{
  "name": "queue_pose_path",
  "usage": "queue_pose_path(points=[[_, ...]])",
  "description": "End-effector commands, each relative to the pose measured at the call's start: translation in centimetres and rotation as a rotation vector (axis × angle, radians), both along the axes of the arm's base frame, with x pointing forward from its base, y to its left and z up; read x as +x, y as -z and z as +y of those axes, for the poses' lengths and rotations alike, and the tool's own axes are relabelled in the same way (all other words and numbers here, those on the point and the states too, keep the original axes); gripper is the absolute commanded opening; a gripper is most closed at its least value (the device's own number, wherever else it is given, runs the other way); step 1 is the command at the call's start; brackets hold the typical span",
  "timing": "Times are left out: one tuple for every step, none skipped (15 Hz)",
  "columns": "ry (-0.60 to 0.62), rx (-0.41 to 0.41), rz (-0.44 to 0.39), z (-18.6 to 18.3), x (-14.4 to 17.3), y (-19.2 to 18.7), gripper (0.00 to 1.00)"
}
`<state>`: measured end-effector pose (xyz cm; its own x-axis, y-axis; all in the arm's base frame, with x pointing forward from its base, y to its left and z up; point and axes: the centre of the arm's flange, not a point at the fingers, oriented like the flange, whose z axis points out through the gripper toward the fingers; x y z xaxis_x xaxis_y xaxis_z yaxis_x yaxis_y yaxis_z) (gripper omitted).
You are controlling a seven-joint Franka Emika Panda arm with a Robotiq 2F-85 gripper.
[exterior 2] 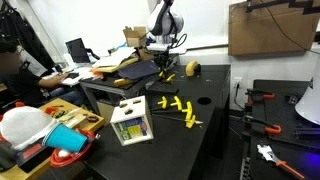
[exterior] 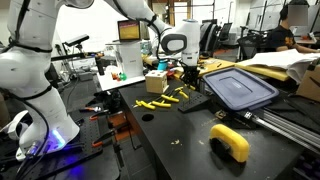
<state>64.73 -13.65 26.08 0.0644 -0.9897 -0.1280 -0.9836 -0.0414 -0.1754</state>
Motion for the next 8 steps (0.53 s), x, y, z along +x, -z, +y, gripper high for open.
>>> queue_pose_path(points=[[0.001,-0.004,-0.015,-0.2,0.9,0.2,0.04],[0.001,-0.005,-0.014,-0.3,0.9,0.4,0.04],[0.001,-0.005,-0.011,-0.4,1.0,0.6,0.04],[0.004,-0.004,-0.010,-0.5,1.1,0.8,0.04],[0.007,-0.003,-0.008,-0.6,1.2,1.0,0.04],[0.009,-0.003,-0.006,-0.7,1.2,1.1,0.04],[0.013,-0.001,-0.005,-0.7,1.1,1.2,0.04],[0.017,0.000,-0.004,-0.5,0.9,1.3,0.04]])
